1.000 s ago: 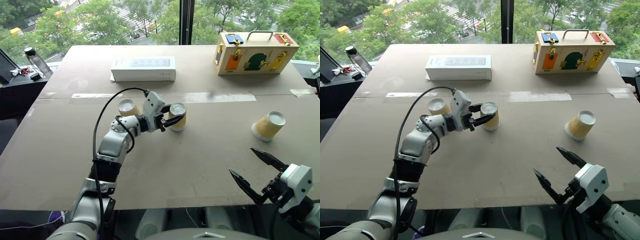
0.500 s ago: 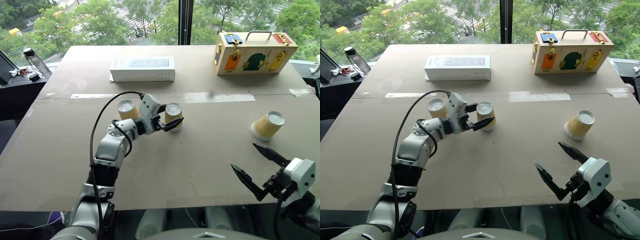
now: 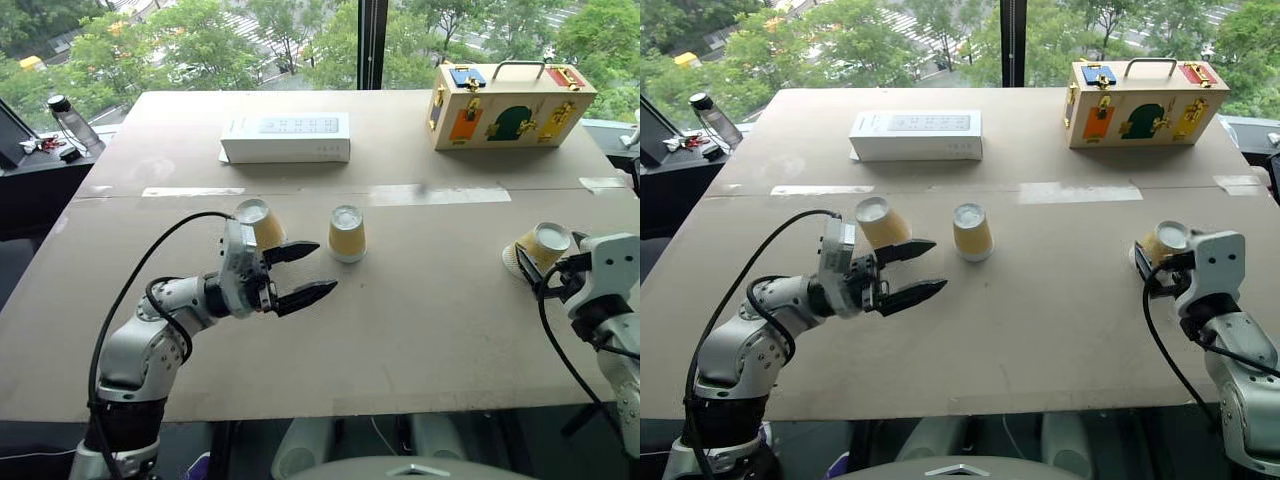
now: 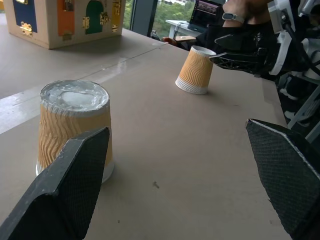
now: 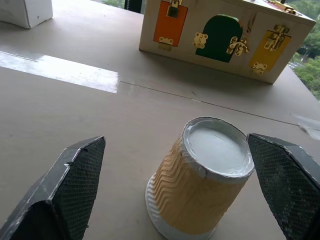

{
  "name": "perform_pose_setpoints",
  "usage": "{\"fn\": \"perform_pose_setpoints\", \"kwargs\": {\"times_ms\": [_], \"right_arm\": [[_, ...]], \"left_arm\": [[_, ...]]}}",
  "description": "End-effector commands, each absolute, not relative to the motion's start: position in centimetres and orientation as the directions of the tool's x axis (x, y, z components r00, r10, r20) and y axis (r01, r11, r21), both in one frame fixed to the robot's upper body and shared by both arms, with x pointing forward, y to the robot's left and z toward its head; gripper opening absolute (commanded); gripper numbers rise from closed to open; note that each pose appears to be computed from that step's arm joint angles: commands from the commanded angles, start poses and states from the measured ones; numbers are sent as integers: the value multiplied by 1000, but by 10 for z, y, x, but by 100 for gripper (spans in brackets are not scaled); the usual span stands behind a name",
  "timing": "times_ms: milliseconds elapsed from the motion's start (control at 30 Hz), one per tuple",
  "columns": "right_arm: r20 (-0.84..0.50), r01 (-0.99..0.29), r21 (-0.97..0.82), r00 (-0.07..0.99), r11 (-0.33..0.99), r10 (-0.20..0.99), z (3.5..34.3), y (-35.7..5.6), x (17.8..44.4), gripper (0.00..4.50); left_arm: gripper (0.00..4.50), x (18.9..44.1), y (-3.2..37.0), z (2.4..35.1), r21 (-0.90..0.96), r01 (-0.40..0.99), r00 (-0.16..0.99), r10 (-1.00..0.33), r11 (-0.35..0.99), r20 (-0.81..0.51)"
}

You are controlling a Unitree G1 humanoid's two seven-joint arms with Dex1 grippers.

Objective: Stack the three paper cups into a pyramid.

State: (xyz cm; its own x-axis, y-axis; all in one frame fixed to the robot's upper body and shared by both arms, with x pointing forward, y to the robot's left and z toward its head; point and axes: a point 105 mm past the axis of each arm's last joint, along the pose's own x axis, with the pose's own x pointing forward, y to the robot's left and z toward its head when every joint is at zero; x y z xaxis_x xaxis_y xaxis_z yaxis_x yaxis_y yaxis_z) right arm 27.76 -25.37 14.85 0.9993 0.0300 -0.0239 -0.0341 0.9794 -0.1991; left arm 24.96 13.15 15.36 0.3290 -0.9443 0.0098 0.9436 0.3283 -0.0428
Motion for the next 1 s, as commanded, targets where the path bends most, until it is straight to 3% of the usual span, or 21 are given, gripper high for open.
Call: {"fn": "perform_pose_setpoints", "kwargs": {"times_ms": [33,267,367,467,567,633,700,833,1000], "right_arm": [[-23,44,-150,999,988,-48,154,-272,286,450],[-84,31,-36,996,999,-34,146,-273,300,450],[-94,16,-27,995,1000,-18,145,-274,302,367],[-88,8,-28,996,1000,-10,146,-273,303,235],[-59,-52,-60,997,997,48,155,-262,304,217],[-34,-152,-99,988,983,149,165,-244,303,217],[-15,-336,-147,941,930,338,176,-209,297,217],[-22,-665,-201,737,719,675,181,-126,288,217],[-36,-788,-187,602,586,798,173,-80,294,217]], "left_arm": [[446,229,125,171,14,967,254,-965,255,64],[446,215,125,173,26,979,201,-979,202,43],[450,204,122,175,18,990,140,-989,140,39],[450,201,122,177,16,992,127,-991,128,37],[450,203,123,179,18,988,154,-987,155,45],[450,210,126,177,46,973,222,-973,225,58],[450,218,129,173,53,948,309,-948,313,76],[450,223,152,156,55,879,467,-878,474,110],[450,215,185,145,3,854,518,-850,520,98]]}}
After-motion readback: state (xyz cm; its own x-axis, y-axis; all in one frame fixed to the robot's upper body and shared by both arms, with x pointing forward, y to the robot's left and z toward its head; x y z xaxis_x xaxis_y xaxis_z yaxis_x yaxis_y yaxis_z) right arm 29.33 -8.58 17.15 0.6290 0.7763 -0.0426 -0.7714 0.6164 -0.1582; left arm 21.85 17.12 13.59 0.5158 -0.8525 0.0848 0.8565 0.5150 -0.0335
